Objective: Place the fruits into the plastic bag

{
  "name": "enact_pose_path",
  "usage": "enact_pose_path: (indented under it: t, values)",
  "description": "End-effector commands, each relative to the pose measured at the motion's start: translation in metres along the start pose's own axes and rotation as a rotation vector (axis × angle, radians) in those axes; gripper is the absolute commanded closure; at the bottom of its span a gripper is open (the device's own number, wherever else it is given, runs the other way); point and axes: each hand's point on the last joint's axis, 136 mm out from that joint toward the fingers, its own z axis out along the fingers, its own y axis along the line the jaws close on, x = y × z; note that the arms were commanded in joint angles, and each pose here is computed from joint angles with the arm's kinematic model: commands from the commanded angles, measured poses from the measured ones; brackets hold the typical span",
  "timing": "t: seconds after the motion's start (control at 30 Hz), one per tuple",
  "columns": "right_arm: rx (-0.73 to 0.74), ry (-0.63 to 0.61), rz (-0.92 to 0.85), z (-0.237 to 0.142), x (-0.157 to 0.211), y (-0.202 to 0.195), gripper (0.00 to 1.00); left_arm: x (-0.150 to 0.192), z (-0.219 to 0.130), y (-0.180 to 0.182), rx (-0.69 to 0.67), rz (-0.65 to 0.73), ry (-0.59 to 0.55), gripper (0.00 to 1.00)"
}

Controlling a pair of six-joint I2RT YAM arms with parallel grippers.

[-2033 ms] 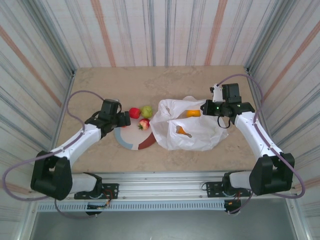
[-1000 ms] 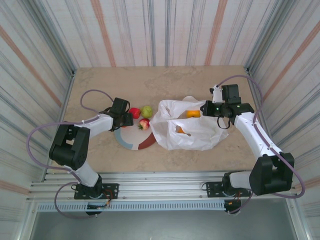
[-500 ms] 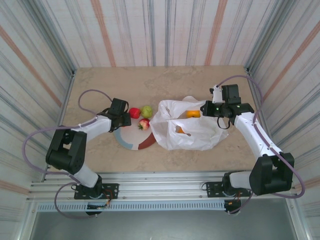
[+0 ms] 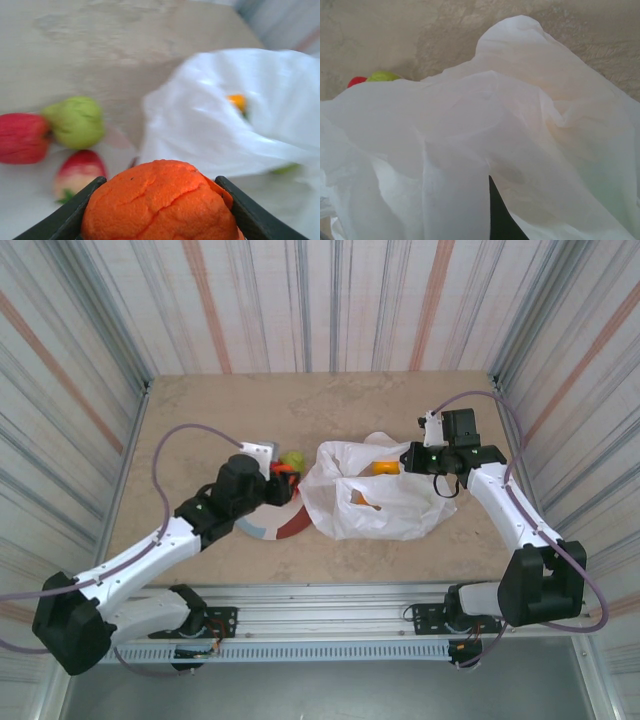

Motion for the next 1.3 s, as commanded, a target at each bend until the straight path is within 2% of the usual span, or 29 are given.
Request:
enact_pose_path:
  t: [0.0, 0.13, 0.3, 0.53, 0.77, 1.1, 1.27]
  values:
    - [-0.013, 0.005, -0.005, -0.001, -0.001, 0.004, 1.00, 0.013, 0.002, -0.034, 0.110, 0.032, 0.016, 0.44]
    - [-0.014, 0.004, -0.004, 0.000, -0.001, 0.004, 1.00, 0.037, 0.011, -0.059, 0.171, 0.069, 0.064, 0.45]
    - [-0.013, 0.006, -0.003, -0.001, 0.001, 0.003, 1.00, 0.055, 0.029, -0.067, 0.194, 0.058, 0.108, 0.45]
    - [-0.004, 0.002, -0.005, -0.003, 0.004, 0.002, 1.00, 0.060, 0.053, -0.068, 0.167, 0.081, 0.138, 0.45]
    - [-0.004, 0.003, -0.002, -0.004, 0.006, 0.000, 1.00, 0.064, 0.077, -0.086, 0.228, 0.093, 0.175, 0.45]
    - [-0.004, 0.003, 0.001, -0.005, 0.007, -0.002, 1.00, 0.086, 0.107, -0.131, 0.304, 0.292, 0.254, 0.42]
    - [-0.002, 0.006, 0.004, -0.005, 0.009, -0.003, 1.00, 0.097, 0.123, -0.138, 0.312, 0.390, 0.311, 0.40]
